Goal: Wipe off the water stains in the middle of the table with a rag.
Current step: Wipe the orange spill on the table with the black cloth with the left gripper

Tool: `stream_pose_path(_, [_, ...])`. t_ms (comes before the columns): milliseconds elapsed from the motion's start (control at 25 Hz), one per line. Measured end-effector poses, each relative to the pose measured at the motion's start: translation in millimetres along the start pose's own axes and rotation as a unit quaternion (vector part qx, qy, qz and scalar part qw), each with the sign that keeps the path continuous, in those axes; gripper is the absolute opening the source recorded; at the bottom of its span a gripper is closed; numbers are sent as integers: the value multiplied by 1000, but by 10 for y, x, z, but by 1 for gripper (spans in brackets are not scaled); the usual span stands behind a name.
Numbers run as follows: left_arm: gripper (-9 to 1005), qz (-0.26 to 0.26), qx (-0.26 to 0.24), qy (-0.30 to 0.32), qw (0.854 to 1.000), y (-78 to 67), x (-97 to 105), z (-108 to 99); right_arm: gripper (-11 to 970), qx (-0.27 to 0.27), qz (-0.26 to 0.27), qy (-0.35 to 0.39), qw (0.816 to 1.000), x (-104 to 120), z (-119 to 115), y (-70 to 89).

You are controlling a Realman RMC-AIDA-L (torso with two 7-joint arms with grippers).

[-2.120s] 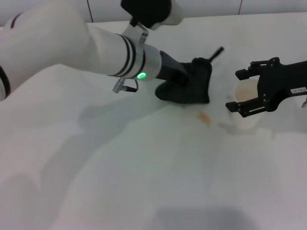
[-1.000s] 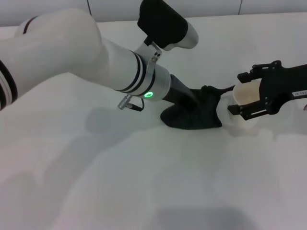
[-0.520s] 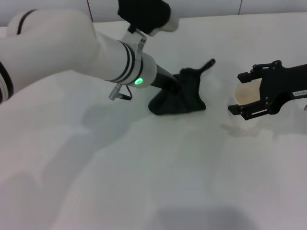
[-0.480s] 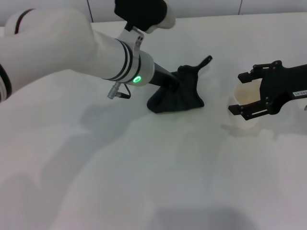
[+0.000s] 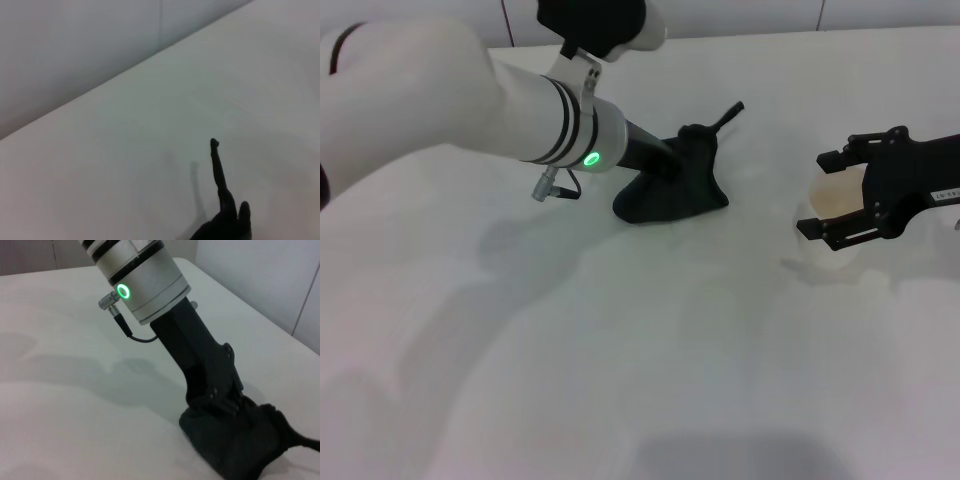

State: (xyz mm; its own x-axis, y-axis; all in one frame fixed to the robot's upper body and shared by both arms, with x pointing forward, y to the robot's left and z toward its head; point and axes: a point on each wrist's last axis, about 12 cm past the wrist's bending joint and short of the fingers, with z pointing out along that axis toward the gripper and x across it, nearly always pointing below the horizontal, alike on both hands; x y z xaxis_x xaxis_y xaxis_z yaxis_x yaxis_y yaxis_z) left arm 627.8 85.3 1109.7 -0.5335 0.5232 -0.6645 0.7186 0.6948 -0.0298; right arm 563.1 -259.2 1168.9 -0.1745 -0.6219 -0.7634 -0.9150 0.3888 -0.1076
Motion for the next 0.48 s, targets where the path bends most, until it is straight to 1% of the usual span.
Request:
stream_pose_path(80, [141, 21, 10, 0, 1000, -47, -2, 9, 867, 1, -1, 0, 1000, -4, 2, -3])
stream_pose_path(200, [146, 55, 37, -6, 998, -189, -19, 17, 867, 1, -1, 0, 1000, -1, 0, -4])
stream_pose_path(280, [150, 71, 50, -8, 996, -248, -23, 9, 867, 3, 1, 0, 1000, 7, -6, -7])
stream_pose_path(480, [159, 87, 70, 1, 994, -327, -8, -29, 867, 5, 2, 0, 1000, 16, -15, -14])
